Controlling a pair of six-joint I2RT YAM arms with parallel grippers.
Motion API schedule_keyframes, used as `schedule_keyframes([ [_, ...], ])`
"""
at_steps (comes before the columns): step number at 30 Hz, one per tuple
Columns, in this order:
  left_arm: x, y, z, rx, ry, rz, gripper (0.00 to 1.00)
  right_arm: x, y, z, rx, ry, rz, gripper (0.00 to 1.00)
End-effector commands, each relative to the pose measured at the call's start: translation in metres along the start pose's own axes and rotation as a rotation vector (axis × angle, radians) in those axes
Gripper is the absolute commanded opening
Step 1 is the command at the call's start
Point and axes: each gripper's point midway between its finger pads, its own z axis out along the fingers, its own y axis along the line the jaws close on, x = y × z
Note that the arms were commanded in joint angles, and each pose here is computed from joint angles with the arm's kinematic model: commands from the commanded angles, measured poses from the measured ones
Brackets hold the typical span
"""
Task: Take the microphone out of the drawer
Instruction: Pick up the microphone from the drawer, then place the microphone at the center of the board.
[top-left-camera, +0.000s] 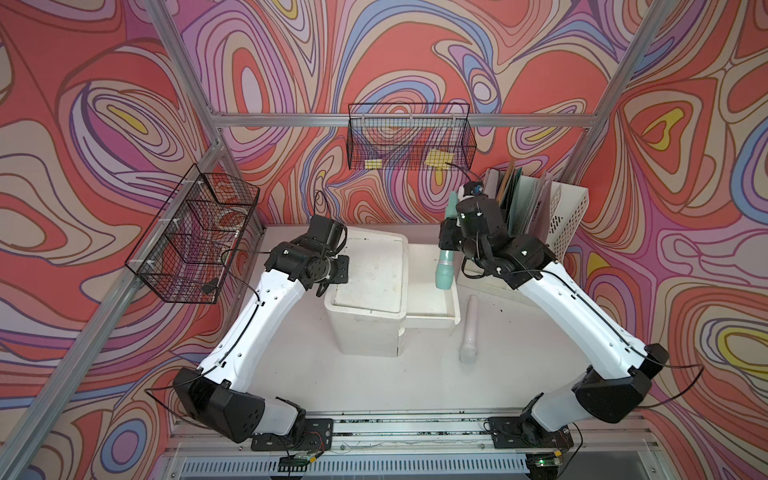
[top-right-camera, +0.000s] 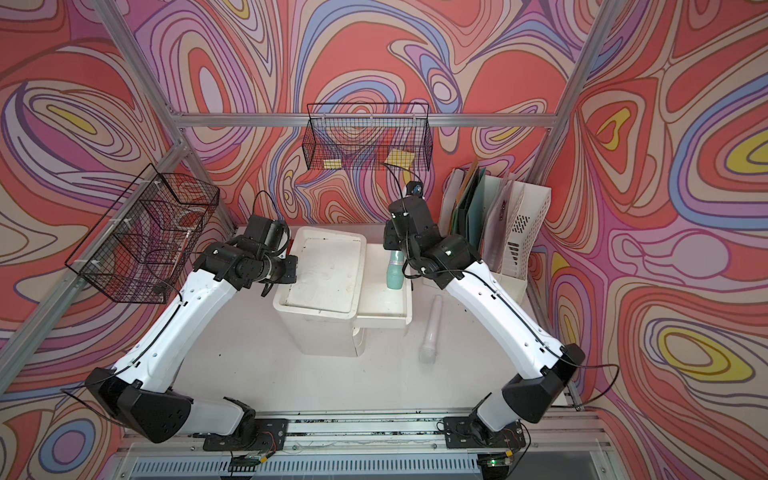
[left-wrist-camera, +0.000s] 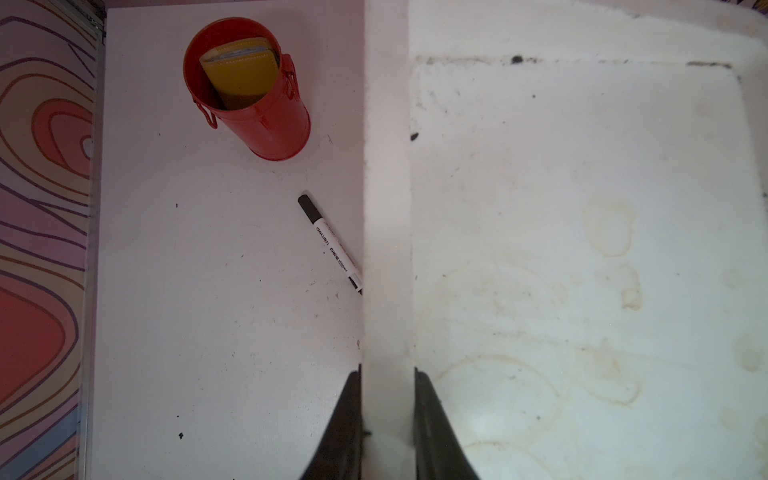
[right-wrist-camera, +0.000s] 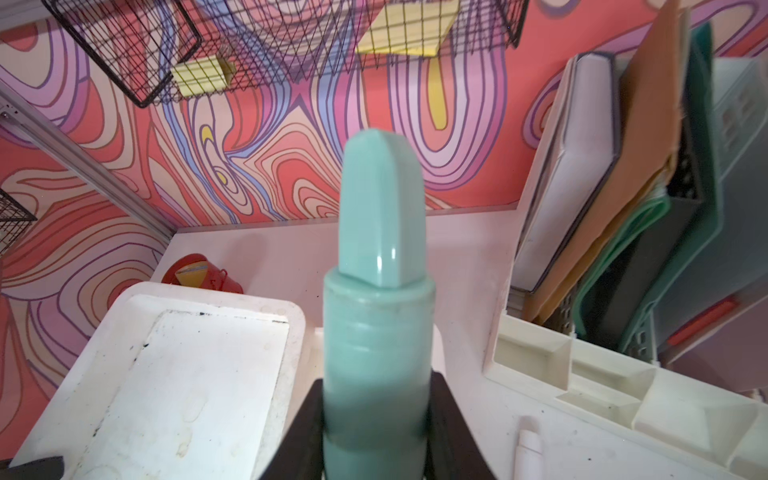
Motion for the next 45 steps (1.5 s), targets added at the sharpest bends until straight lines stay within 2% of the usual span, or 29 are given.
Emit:
schedule_keyframes([
  [1, -0.002, -0.004, -0.011, 0.033, -0.035, 0.026, 0.0, -0.013, -0.028, -0.017, 0.101, -0.066, -0.048, 0.05],
  [5, -0.001, -0.004, -0.009, 0.033, -0.031, 0.027, 0.0, -0.005, -0.055, -0.025, 0.177, -0.064, -0.053, 0.06],
  [9, -0.001, -0.005, -0.008, 0.038, -0.032, 0.026, 0.0, 0.014, -0.084, -0.025, 0.204, -0.023, 0.007, 0.06],
  [15, 0.001, -0.005, -0.008, 0.038, -0.031, 0.029, 0.0, 0.069, -0.129, -0.024, 0.258, 0.077, 0.092, 0.06],
  [20, 0.001, -0.006, -0.006, 0.044, -0.032, 0.032, 0.0, 0.131, -0.159, -0.021, 0.342, 0.194, 0.109, 0.06],
  [25, 0.0, -0.009, -0.004, 0.056, -0.026, 0.035, 0.0, 0.194, -0.172, -0.011, 0.368, 0.318, 0.133, 0.06],
  [31, -0.001, -0.009, -0.005, 0.055, -0.024, 0.037, 0.0, 0.246, -0.183, 0.006, 0.326, 0.439, 0.179, 0.06],
  [37, 0.0, -0.009, -0.006, 0.055, -0.023, 0.034, 0.0, 0.28, -0.194, 0.021, 0.292, 0.552, 0.228, 0.07],
  [45, -0.001, -0.007, -0.009, 0.049, -0.024, 0.033, 0.0, 0.305, -0.203, 0.046, 0.279, 0.663, 0.22, 0.07],
])
